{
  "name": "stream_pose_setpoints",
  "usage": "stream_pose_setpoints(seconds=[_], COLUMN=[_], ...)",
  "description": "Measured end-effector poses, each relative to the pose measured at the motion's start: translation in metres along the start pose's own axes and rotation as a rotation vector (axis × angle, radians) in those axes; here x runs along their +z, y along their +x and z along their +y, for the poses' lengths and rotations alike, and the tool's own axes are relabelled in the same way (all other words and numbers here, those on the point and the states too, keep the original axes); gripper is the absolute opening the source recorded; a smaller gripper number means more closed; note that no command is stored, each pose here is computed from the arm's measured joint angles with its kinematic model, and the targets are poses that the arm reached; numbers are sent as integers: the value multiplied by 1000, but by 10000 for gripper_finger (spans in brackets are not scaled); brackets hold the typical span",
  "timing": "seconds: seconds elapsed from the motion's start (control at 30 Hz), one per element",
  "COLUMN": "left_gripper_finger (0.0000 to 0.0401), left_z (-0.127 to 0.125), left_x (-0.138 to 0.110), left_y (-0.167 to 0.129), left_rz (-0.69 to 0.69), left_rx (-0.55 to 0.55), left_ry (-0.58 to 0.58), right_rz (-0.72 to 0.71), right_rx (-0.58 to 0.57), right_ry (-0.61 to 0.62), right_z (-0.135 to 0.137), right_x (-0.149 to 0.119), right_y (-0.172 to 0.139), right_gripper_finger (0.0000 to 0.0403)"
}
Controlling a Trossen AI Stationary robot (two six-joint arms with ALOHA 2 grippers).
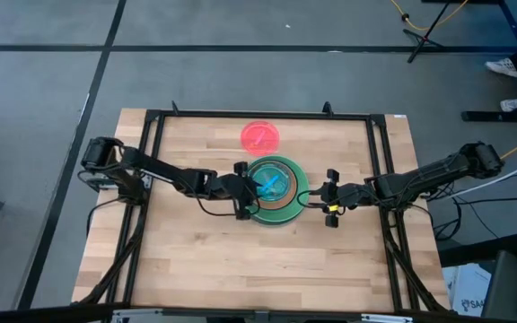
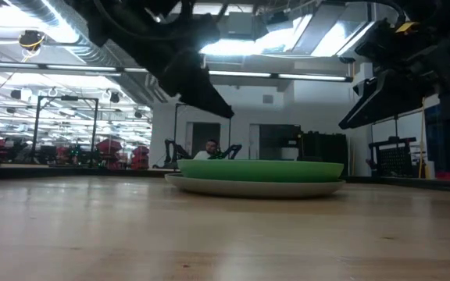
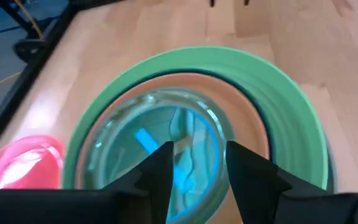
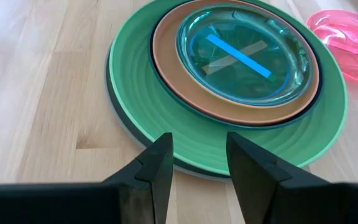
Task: Stack plastic plates
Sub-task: Stack the pink plate on top of the blue plate
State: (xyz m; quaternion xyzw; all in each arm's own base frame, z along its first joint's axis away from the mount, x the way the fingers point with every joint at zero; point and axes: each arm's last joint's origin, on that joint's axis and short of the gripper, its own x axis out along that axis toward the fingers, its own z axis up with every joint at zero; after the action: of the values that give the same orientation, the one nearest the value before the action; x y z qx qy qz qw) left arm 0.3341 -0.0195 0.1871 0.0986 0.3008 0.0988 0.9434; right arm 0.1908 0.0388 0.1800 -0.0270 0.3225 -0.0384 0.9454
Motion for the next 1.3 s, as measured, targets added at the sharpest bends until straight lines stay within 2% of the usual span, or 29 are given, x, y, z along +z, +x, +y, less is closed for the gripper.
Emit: stream_pose_setpoints(seconds=[0.17,0.3,0.4,0.53,0.67,0.73,0.8,0.93,1.1,1.3], left_gripper_finger=[137,132,128,124,120,119,119,119,119,119], left_z=[14,35,53,82,110,124,136,155,174,187], left_x=[9,1,-9,-21,-31,-38,-45,-63,-84,-98], left_y=[-11,-6,-3,0,3,5,9,18,27,36], left_rz=[-24,50,140,209,205,208,212,257,302,290], left_rx=[127,198,232,308,399,408,381,363,382,351], left_ry=[36,65,40,-121,-383,-530,-620,-729,-813,-883], right_rz=[-5,-2,-4,-6,-6,-7,-7,-7,-7,-9], right_rx=[1,0,-1,-15,-23,-23,-23,-23,-23,-26], right_ry=[1,2,2,2,1,1,2,1,-2,-7], right_z=[0,0,0,0,-1,-1,-1,-1,-1,-1], right_x=[0,0,0,0,0,0,0,0,0,1], right_y=[0,0,0,0,0,0,0,0,0,0], right_gripper_finger=[143,143,143,143,143,143,143,143,143,143])
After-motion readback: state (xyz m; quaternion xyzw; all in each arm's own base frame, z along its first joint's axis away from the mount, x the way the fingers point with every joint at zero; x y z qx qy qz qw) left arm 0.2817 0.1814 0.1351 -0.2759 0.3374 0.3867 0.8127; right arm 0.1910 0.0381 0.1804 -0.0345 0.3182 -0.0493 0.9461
